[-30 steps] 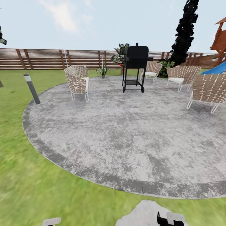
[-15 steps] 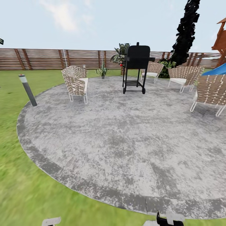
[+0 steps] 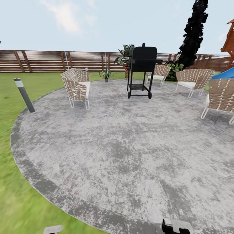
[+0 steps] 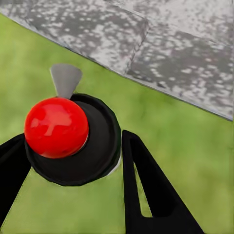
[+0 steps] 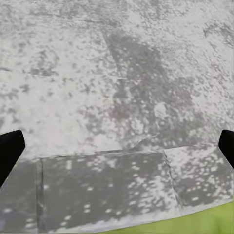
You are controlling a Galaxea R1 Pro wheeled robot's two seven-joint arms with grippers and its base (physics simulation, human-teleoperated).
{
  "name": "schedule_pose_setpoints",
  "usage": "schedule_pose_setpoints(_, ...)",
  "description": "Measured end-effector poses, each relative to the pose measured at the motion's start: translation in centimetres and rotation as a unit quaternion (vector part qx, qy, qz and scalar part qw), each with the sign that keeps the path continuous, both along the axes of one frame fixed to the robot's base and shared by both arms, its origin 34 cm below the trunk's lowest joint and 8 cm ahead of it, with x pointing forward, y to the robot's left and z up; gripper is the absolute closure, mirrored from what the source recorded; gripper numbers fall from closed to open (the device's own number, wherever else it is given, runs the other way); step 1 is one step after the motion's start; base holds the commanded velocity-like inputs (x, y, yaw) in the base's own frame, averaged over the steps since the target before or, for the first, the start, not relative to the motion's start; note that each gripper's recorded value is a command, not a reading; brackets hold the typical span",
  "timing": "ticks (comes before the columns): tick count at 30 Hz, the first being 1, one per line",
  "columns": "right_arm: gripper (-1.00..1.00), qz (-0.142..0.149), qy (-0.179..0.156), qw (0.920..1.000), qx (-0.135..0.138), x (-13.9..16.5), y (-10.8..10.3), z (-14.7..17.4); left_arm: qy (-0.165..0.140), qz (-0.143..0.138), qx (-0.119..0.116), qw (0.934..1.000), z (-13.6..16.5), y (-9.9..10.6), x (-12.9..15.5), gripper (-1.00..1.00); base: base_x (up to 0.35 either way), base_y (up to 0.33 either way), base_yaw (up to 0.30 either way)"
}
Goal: Pick up the pesticide atomizer in the garden and spray insectifuge to fully cover both potted plants in the garden.
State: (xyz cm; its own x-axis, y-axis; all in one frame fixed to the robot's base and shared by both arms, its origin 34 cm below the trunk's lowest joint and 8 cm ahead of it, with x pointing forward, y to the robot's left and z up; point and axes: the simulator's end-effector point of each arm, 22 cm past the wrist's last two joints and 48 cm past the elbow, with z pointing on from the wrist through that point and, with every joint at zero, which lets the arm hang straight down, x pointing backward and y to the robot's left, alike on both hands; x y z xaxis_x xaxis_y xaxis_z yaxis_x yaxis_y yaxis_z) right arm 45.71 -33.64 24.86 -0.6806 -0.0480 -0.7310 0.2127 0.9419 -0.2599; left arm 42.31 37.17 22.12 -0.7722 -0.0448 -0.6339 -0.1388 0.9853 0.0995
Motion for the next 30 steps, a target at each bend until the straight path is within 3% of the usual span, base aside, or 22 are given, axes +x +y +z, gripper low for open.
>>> schedule_pose_setpoints(30,-1.00,0.000,0.000,1.0000,0.000,0.00,-0.05,0.01,0.000,0.000,0.000,1.0000,-0.01,0.01,-0.02,1.00,0.339,0.000,0.000)
